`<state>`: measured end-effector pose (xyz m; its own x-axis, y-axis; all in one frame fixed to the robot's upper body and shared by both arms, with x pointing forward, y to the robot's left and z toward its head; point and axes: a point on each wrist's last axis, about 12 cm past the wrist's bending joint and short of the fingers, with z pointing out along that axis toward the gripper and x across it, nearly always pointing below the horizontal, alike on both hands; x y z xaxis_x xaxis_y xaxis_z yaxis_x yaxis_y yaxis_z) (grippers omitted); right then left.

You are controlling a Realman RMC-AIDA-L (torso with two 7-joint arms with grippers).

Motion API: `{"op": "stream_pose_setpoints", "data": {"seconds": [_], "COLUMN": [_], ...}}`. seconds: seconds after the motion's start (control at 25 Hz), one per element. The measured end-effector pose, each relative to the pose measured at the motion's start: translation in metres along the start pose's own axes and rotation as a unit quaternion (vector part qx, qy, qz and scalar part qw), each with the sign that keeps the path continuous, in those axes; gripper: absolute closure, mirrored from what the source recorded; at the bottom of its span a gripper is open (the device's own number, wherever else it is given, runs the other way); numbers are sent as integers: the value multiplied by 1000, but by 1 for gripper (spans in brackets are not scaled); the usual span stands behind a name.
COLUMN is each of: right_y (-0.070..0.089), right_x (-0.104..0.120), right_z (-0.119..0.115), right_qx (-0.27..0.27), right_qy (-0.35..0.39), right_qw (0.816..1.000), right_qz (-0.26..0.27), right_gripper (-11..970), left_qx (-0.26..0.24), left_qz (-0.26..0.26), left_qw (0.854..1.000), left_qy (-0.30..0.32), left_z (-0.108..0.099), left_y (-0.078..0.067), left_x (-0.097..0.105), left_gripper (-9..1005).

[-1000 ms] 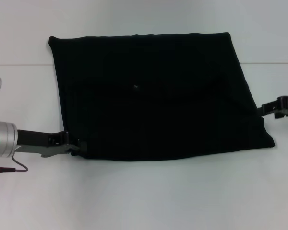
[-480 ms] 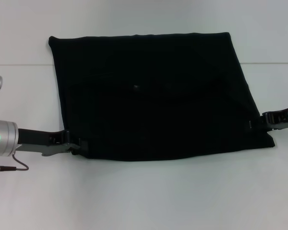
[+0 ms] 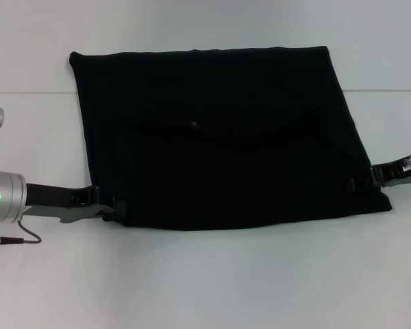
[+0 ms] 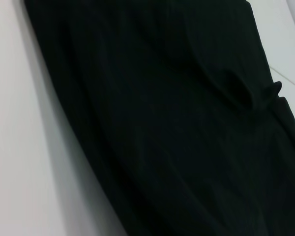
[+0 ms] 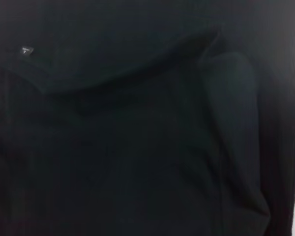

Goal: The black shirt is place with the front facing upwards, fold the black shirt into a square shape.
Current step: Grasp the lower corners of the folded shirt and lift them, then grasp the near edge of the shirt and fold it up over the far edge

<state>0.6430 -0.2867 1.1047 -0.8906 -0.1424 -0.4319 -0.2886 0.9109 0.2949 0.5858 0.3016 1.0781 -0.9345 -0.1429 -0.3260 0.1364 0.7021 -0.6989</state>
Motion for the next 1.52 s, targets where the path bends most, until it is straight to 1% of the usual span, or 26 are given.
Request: {"op": "stream_pose_setpoints", "data": {"seconds": [0.08,0.32,0.52,0.72,0.8,0.96,1.12,1.2,1.32,1.4,1.48,1.52], "right_y": [-1,2,2,1,0,-2,-4,-4,1,5,7,7], "right_x": [0,2,2,2,3,11,36,53,78,91,95,93], "right_z": [-1,1,1,-5,-11,-31,-50,-55,-56,-52,-48,-46], "right_qx": [0,-3,-5,-17,-24,-54,-83,-103,-145,-168,-174,-173], "right_qy": [1,9,12,17,26,73,160,206,263,290,293,287], "right_qw": [1000,1000,1000,1000,999,996,982,970,949,935,933,936], "right_qz": [0,-6,-6,-6,-9,-27,-55,-72,-100,-114,-114,-111], "right_gripper": [382,611,849,914,914,914,914,914,914,914,914,914], "left_qx": [0,0,6,26,41,81,134,154,172,175,172,172], "left_qz": [0,3,13,16,16,17,15,9,-9,-14,-16,-16], "left_qw": [1000,1000,1000,1000,999,996,986,978,967,964,964,964], "left_qy": [0,-1,4,-3,-1,37,103,137,187,202,204,203], "left_z": [0,0,0,-4,-7,-19,-38,-46,-54,-55,-54,-53], "left_y": [0,0,-2,-4,-6,-12,-17,-19,-19,-18,-18,-18], "left_x": [0,0,0,0,1,6,21,29,43,49,51,50], "left_gripper": [971,971,970,970,970,970,970,970,970,970,970,970]}}
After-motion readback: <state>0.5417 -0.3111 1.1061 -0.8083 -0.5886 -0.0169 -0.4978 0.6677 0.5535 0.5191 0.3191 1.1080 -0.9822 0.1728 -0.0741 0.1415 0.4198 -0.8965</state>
